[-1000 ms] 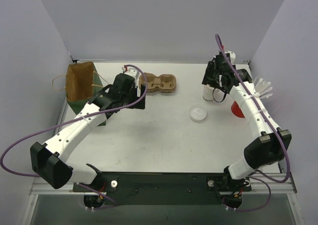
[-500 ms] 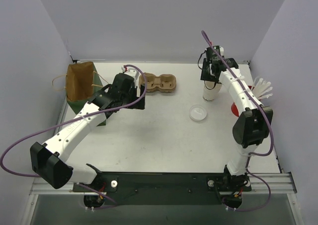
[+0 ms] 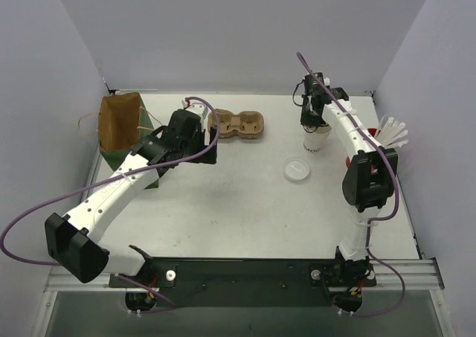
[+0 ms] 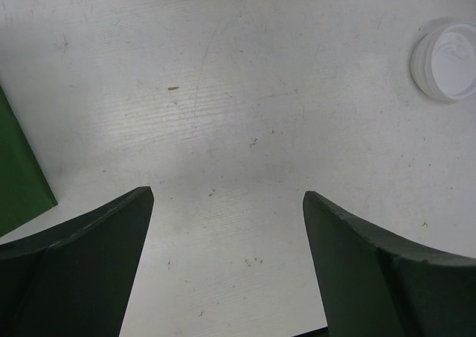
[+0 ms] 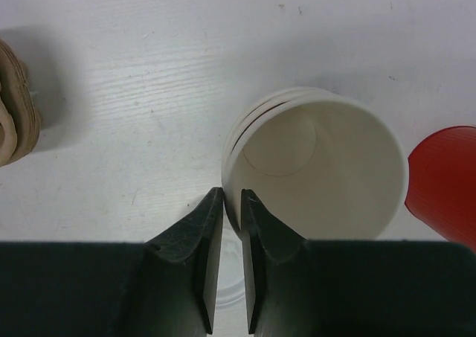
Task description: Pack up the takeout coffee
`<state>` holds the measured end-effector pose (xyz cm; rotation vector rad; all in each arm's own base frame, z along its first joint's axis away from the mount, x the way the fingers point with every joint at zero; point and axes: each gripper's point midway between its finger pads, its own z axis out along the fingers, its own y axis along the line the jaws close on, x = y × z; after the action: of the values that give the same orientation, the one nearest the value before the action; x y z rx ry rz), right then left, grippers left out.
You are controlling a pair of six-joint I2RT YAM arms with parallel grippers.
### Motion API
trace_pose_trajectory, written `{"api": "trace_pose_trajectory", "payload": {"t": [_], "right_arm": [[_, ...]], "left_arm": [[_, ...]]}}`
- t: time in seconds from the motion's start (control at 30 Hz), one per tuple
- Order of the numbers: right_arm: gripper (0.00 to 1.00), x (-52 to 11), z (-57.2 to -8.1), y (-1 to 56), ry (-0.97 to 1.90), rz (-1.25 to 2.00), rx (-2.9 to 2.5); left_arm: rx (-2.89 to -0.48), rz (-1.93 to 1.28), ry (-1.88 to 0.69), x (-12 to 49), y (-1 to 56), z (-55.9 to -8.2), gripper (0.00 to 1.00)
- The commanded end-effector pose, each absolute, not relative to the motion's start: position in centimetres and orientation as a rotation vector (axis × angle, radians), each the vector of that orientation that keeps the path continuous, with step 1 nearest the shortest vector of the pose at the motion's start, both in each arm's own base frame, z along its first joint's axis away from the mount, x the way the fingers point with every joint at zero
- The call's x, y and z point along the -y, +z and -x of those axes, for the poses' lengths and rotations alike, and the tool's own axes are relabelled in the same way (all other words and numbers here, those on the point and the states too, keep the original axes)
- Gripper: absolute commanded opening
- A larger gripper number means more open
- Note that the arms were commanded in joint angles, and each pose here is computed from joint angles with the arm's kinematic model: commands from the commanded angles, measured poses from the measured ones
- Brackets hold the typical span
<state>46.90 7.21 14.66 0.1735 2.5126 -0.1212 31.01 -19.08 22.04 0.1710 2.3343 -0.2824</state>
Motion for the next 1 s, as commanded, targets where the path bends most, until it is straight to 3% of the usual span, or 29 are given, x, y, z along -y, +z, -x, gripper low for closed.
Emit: {"api": "trace_pose_trajectory", "payload": {"t": [0.0, 0.1, 0.73, 0.97], "right_arm": [[0.09, -6.3, -47.3, 15.9, -0.159, -0.205, -2.484], [0.0, -6.0, -47.3, 16.0, -0.181, -0.209, -2.48], [0.0, -5.4, -46.7, 20.5, -0.427, -0.111, -2.407], [0.0, -4.8, -46.0, 25.9, -0.415, -0.131, -2.308]], "left_arm": [[-2.282, -0.177, -0.299, 19.1, 24.2, -31.5, 0.93], [-2.285, -0.176, -0.298, 19.1, 24.2, -31.5, 0.93], [-2.298, -0.178, -0.296, 19.1, 23.7, -31.4, 0.93], [-2.291, -0.174, -0.294, 19.1, 24.0, -31.5, 0.93]]}}
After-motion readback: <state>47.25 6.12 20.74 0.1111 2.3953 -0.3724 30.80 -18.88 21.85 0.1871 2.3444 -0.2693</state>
